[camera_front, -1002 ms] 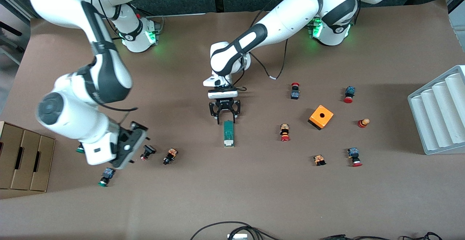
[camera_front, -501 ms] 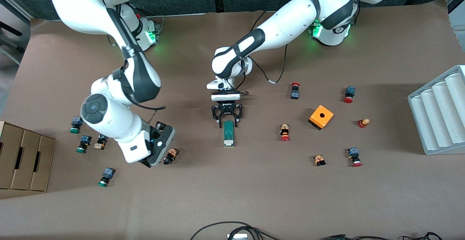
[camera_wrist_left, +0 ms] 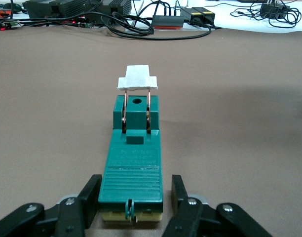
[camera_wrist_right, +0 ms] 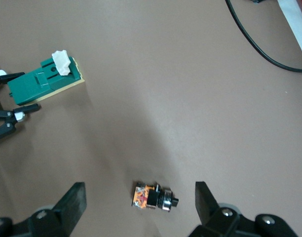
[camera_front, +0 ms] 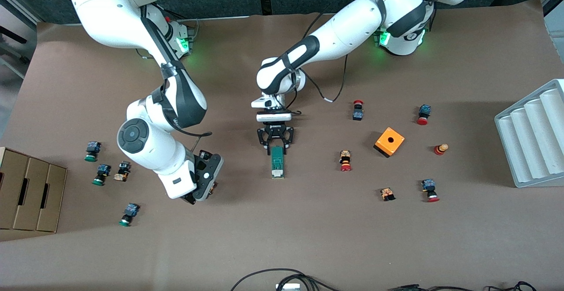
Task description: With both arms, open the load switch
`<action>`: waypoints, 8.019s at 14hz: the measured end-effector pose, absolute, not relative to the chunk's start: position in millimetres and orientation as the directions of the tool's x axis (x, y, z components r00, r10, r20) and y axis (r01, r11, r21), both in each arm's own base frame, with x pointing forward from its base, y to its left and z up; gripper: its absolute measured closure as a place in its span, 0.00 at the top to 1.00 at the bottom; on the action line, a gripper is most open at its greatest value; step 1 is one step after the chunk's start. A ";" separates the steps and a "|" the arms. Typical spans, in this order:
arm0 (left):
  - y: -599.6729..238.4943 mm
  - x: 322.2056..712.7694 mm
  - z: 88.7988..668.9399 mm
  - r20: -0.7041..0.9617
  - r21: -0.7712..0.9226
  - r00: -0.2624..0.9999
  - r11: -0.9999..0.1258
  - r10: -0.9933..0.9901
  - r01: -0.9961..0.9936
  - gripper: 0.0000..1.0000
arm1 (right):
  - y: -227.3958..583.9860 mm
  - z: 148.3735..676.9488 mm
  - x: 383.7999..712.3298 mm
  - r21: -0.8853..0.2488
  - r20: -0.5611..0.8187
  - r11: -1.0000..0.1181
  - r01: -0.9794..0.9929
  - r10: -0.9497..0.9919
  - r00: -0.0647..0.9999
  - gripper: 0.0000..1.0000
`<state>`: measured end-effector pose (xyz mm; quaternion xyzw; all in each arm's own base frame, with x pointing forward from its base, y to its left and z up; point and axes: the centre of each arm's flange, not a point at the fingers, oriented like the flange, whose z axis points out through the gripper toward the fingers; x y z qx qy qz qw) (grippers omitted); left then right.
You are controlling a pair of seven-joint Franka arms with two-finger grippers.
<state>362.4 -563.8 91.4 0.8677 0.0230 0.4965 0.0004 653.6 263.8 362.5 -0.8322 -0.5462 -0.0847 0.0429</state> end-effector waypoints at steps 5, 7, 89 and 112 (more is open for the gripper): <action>-566.7 352.8 86.2 0.877 0.013 0.478 -0.998 0.038 0.055 0.65 | 317.6 328.5 638.7 0.044 0.197 -0.334 0.942 0.927 0.320 0.98; -567.4 350.8 85.7 0.880 0.014 0.474 -0.998 0.040 0.057 0.63 | 334.3 308.7 633.2 0.049 0.195 -0.314 0.948 0.934 0.299 0.98; -565.0 342.6 70.1 0.924 0.011 0.382 -0.999 0.029 0.051 0.48 | 452.5 221.0 589.0 0.125 0.225 -0.158 0.980 0.966 0.127 0.37; -564.3 340.1 64.7 0.935 0.013 0.353 -0.999 0.029 0.047 0.49 | 452.1 234.6 581.0 0.107 0.215 -0.168 0.980 0.966 0.142 0.37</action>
